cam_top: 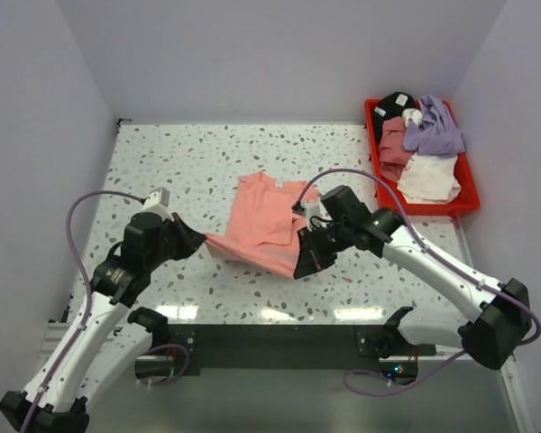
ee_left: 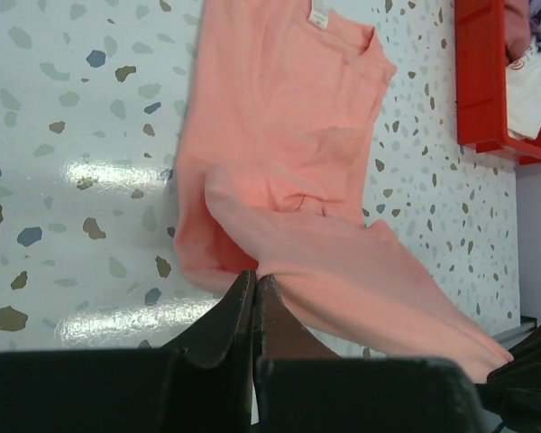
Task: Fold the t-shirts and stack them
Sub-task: Fold the tshirt
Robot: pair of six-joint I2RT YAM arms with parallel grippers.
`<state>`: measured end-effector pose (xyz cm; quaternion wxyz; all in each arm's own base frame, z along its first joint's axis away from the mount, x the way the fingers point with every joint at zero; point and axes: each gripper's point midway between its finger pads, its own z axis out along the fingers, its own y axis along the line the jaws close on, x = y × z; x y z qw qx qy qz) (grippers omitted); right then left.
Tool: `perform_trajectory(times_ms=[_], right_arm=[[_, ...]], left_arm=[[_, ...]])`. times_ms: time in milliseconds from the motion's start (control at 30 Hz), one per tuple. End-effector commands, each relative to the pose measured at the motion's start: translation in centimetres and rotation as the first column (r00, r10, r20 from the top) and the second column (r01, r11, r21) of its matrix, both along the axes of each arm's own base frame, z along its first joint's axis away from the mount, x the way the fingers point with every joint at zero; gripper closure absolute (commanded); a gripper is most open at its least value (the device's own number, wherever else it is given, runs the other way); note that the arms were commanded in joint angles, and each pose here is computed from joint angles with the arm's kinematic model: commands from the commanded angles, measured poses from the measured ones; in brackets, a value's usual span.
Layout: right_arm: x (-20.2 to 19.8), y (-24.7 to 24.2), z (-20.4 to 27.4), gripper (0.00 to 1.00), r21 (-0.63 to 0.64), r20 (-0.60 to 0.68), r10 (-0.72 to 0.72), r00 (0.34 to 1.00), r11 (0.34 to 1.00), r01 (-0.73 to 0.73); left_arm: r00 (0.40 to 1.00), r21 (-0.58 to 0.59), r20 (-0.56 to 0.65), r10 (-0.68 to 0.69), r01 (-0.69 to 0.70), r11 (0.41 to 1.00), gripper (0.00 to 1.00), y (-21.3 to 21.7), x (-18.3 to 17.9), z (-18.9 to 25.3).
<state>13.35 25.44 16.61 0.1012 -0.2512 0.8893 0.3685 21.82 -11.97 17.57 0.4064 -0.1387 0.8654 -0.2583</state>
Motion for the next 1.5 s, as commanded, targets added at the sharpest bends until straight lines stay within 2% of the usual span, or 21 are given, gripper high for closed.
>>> perform_trajectory(times_ms=[0,100,233,667,900,1233,1467], right_arm=[[-4.8,-0.5,3.6,1.0,0.115,-0.128,0.13,0.983,0.987,-0.115],[-6.3,-0.2,4.8,1.0,0.204,-0.177,0.182,0.967,0.968,-0.145],[-6.8,-0.1,6.1,1.0,0.256,-0.145,0.199,0.969,0.954,-0.158],[-5.0,0.3,3.4,1.0,0.258,-0.215,0.106,0.971,0.965,-0.048],[-2.3,-0.4,2.7,1.0,0.27,-0.208,0.041,0.977,0.963,0.017],[3.5,-2.2,1.1,1.0,0.17,-0.131,-0.144,0.981,0.971,0.165],[7.0,-3.3,0.2,1.0,0.14,-0.13,-0.242,0.962,0.956,0.259]], left_arm=[[0.994,0.012,0.074,0.086,-0.087,0.996,1.0,1.8,0.0,3.2],[0.991,0.006,0.095,0.093,-0.094,0.996,1.0,2.1,-0.3,4.4],[0.981,0.001,0.148,0.127,-0.128,0.992,1.0,2.9,-0.4,6.6],[0.97,0.002,0.149,0.194,-0.196,0.981,1.0,2.9,2.4,6.6],[0.971,-0.003,0.143,0.19,-0.191,0.982,1.0,1.9,4.7,6.1],[0.973,0.004,0.154,0.171,-0.174,0.985,1.0,-0.1,9.7,5.8],[0.972,0.045,0.145,0.183,-0.191,0.98,1.0,-0.7,12.9,5.0]])
